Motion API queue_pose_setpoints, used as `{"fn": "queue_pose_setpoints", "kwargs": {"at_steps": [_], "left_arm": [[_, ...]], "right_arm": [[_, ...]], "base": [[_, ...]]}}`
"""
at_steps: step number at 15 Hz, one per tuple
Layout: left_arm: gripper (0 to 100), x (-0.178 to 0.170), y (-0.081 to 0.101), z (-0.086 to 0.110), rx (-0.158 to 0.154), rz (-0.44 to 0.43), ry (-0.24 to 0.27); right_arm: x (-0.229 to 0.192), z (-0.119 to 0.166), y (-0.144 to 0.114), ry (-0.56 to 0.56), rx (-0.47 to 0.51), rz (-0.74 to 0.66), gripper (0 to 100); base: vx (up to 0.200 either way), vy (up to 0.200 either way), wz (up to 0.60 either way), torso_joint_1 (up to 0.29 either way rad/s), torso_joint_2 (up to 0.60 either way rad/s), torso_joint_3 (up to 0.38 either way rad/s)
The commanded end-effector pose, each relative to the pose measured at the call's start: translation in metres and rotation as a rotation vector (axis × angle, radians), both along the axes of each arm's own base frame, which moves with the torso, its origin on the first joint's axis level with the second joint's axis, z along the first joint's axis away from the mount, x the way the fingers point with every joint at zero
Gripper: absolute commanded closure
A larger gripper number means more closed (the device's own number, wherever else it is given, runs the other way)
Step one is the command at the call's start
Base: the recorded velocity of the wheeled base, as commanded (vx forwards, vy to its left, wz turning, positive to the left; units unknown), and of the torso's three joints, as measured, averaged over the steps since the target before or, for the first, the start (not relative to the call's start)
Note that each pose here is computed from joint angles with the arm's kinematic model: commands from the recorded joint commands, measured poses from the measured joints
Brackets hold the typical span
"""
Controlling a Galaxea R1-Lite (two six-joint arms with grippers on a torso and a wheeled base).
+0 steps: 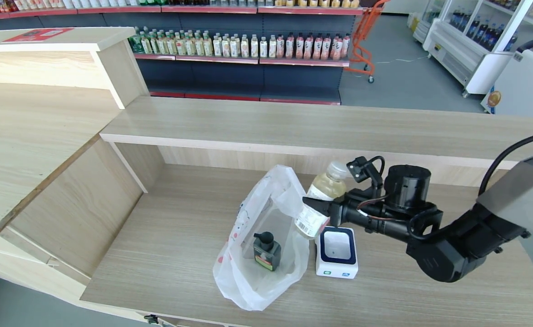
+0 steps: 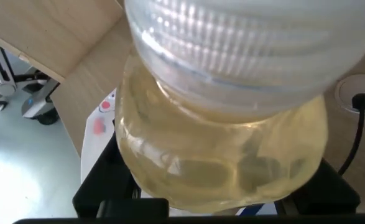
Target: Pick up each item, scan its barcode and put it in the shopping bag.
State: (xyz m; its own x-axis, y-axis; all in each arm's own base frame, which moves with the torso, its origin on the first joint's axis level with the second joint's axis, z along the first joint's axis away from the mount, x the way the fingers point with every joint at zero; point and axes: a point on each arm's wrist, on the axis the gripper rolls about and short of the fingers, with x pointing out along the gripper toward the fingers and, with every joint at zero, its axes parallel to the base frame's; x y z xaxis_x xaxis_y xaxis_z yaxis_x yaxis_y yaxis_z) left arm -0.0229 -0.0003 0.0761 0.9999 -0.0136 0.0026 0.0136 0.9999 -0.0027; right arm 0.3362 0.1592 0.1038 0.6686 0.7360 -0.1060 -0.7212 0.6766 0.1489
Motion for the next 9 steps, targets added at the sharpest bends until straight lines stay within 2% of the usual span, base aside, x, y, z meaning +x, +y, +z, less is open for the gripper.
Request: {"fn": "queue_pose_setpoints", "kwargs": {"at_steps": [1, 3, 5, 7, 9], "left_arm": [[0, 0.0, 0.0, 0.0, 0.0, 0.0, -0.001], [0, 0.0, 0.0, 0.0, 0.0, 0.0, -0.001], [0, 0.0, 0.0, 0.0, 0.0, 0.0, -0.001], [0, 0.0, 0.0, 0.0, 0.0, 0.0, -0.001], [0, 0.0, 0.0, 0.0, 0.0, 0.0, -0.001]], "right_arm": [[0.019, -0.027, 0.023, 0.022, -0.016, 0.01, 100], [0.018, -0.032, 0.031, -0.022, -0.001, 0.035, 100], [0.018, -0.039, 0.032, -0.02, -0.003, 0.037, 100], [0.022, -0.051, 0.033, -0.007, -0.019, 0.034, 100], [0.034, -0.067, 0.038, -0.054, -0.074, 0.035, 100]], "base": [[0.0, 0.0, 0.0, 0.0, 0.0, 0.0], [0.0, 0.0, 0.0, 0.0, 0.0, 0.0], [0.0, 0.0, 0.0, 0.0, 0.0, 0.0], [0.0, 0.0, 0.0, 0.0, 0.0, 0.0], [0.0, 0.0, 0.0, 0.0, 0.0, 0.0]]}}
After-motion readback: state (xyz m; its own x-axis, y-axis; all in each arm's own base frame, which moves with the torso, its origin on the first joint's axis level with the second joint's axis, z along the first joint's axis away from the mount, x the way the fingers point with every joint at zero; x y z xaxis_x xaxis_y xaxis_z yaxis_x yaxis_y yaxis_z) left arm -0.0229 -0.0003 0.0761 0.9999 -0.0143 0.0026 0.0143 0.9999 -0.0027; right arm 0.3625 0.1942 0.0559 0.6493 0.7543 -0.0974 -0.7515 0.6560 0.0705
